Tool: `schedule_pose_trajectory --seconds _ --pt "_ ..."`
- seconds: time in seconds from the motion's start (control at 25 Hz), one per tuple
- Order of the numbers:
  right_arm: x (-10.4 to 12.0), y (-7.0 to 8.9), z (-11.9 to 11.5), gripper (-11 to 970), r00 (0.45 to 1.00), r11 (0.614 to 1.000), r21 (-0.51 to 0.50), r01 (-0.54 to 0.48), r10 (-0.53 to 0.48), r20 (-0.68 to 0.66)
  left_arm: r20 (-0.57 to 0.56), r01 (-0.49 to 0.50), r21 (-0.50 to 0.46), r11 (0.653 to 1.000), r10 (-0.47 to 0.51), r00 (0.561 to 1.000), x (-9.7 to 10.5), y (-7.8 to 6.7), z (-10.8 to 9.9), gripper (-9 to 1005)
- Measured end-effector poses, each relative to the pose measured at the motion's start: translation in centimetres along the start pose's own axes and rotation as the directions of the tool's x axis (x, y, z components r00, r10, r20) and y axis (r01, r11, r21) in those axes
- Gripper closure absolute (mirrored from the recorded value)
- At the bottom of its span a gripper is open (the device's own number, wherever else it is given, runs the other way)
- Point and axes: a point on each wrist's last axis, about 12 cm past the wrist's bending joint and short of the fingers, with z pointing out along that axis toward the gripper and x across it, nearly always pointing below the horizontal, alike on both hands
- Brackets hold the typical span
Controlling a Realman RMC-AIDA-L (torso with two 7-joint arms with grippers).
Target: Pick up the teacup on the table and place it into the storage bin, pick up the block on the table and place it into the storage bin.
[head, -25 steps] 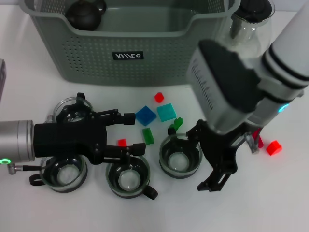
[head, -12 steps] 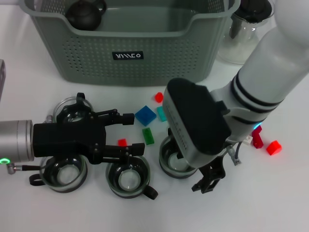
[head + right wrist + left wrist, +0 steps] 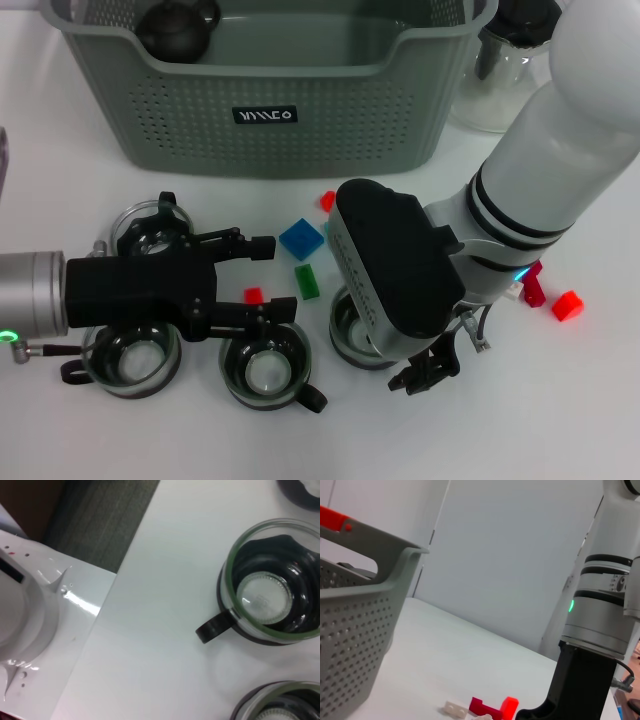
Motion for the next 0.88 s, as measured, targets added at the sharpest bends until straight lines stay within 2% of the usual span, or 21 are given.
schedule_pose_trajectory --seconds 0.16,0.56,0.8,0.88 --pt "0.15 -0.03 0.05 330 1.0 1.0 0.003 -0.011 0.011 -0.012 0.005 0.002 -0.008 1.0 -0.002 1.0 0.06 0.01 -0.18 113" --pt "0.4 -0.02 0.14 763 1.0 1.0 0.0 -0.026 0.026 -0.016 0.006 0.001 -0.012 1.0 -0.001 1.0 0.06 0.05 -0.26 114" --pt "0.7 -0.07 -0.18 910 0.998 0.998 0.006 -0.066 0.066 0.0 0.005 0.002 -0.012 1.0 -0.001 1.0 0.09 0.03 -0.27 114" --pt "0.92 -0.12 -0.48 910 0.996 0.996 0.01 -0.09 0.09 0.005 0.005 0.002 -0.012 1.0 -0.002 1.0 0.1 0.03 -0.28 115"
